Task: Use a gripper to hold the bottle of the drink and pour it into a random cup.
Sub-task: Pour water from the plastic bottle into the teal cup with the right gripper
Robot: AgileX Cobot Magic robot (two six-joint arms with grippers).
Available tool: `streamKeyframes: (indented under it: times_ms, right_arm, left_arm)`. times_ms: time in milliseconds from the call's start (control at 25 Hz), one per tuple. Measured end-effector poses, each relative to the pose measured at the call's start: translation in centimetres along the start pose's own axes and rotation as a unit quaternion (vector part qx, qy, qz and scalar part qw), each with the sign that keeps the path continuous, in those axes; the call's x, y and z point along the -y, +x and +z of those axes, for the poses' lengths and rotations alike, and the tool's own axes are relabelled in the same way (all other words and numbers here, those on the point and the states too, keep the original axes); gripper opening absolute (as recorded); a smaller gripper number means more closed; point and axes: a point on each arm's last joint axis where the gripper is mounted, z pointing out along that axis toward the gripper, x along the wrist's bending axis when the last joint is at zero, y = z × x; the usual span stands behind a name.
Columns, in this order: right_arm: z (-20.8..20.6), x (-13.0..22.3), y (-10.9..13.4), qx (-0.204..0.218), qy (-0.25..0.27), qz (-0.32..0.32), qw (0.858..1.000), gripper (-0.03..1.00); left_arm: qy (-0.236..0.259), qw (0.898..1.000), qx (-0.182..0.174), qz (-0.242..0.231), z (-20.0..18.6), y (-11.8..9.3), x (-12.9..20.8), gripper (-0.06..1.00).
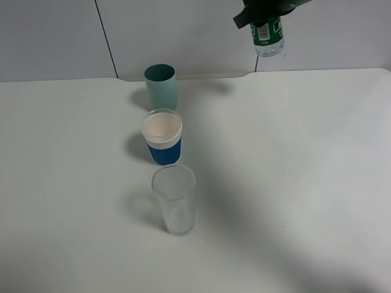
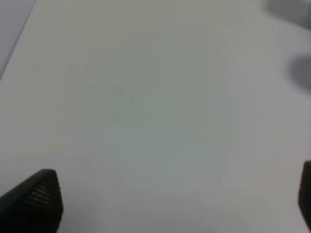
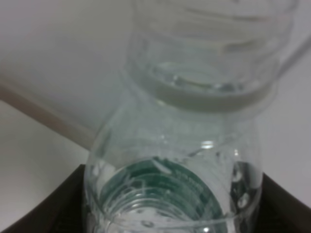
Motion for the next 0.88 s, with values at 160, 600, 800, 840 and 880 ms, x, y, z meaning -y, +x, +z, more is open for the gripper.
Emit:
streamKeyframes:
  times_ms: [160,600,800,840,880]
  right_arm:
    - [1.5,-0.2,2.1,0.003,0.010,-0.049,0.999,0.57]
    - [5.1,-0.6,7.1,0.010,0.012,-0.153,0.988,0.57]
    - [6.4,-0.5,8.9,0.013,0.014,-0.179,0.984,0.57]
    - [6.7,-0.4,9.2,0.014,0.015,-0.182,0.983,0.57]
    - [6.9,-0.4,9.5,0.014,0.016,-0.185,0.982,0.57]
  left_arm:
    - [0.000,1.000,0.000,0.000,0.0,0.0,0.0,0.98]
    - [0.000,1.000,0.000,0.000,0.0,0.0,0.0,0.98]
    - [0.000,1.000,0.000,0.000,0.0,0.0,0.0,0.98]
    - [0.000,1.000,0.000,0.000,0.0,0.0,0.0,0.98]
    - [0.000,1.000,0.000,0.000,0.0,0.0,0.0,0.98]
